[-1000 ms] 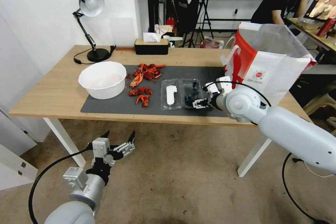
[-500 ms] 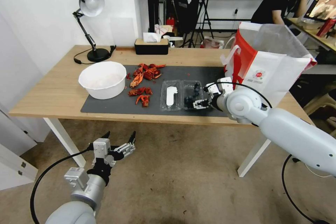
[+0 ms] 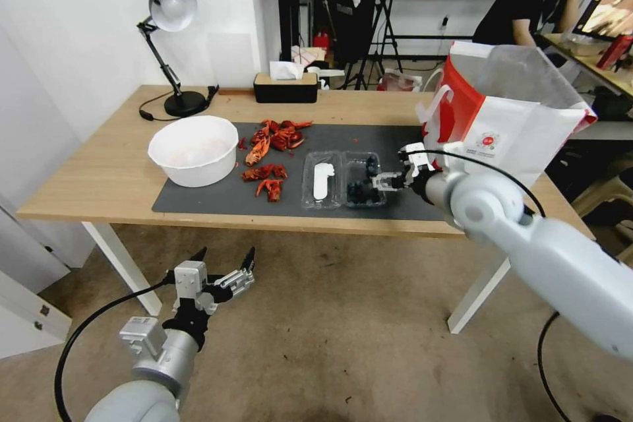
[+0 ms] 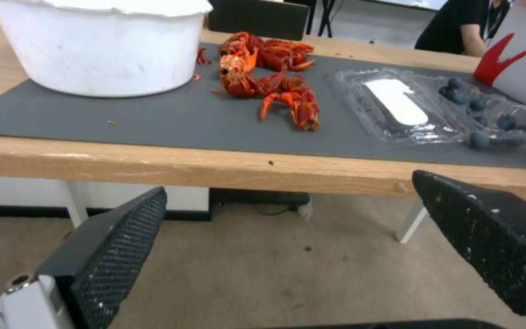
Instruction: Close the takeout container lid, then place the container into the takeout bag.
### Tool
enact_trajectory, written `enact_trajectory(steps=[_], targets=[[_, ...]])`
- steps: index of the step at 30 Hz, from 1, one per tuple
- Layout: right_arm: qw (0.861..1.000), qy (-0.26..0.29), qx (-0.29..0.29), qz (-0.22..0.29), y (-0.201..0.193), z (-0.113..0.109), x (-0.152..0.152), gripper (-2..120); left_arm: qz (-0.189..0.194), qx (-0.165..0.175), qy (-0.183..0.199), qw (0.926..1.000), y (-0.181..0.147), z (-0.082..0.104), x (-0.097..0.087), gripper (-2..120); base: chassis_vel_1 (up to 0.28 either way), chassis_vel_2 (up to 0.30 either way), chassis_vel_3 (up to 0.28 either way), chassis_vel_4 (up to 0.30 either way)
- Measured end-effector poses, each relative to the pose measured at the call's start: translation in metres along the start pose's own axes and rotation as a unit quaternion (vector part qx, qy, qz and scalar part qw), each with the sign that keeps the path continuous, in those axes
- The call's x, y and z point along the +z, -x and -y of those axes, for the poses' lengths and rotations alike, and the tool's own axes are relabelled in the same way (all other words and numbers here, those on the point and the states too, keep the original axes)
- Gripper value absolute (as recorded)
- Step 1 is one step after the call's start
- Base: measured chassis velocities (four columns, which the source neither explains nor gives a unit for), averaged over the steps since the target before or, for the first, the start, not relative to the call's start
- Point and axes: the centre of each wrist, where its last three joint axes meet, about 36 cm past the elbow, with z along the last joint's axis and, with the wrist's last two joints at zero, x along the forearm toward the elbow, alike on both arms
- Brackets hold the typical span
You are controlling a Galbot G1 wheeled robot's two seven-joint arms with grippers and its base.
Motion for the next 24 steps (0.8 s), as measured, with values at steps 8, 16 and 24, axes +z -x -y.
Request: enact_trajectory(steps=[8,16,24], targets=[[0.994,-0.011,-0.011,0.106,-0.029,0.016,0.052,100,0.0,0.001,-0.001,1.0,0.0,0.001,0.001,100,0.0,0.0,0.0,0.0],[0.973,-0.057,0.001,0.222,-0.065,0.021,0.112,100,-0.002,0.002,-0.002,1.0,0.001,0.001,0.003,100,0.0,0.0,0.0,0.0],[0.96,-0.036,0.04,0.274,-0.089,0.009,0.15,100,0.001,0.003,-0.004,1.0,0.0,0.003,0.002,100,0.0,0.0,0.0,0.0]])
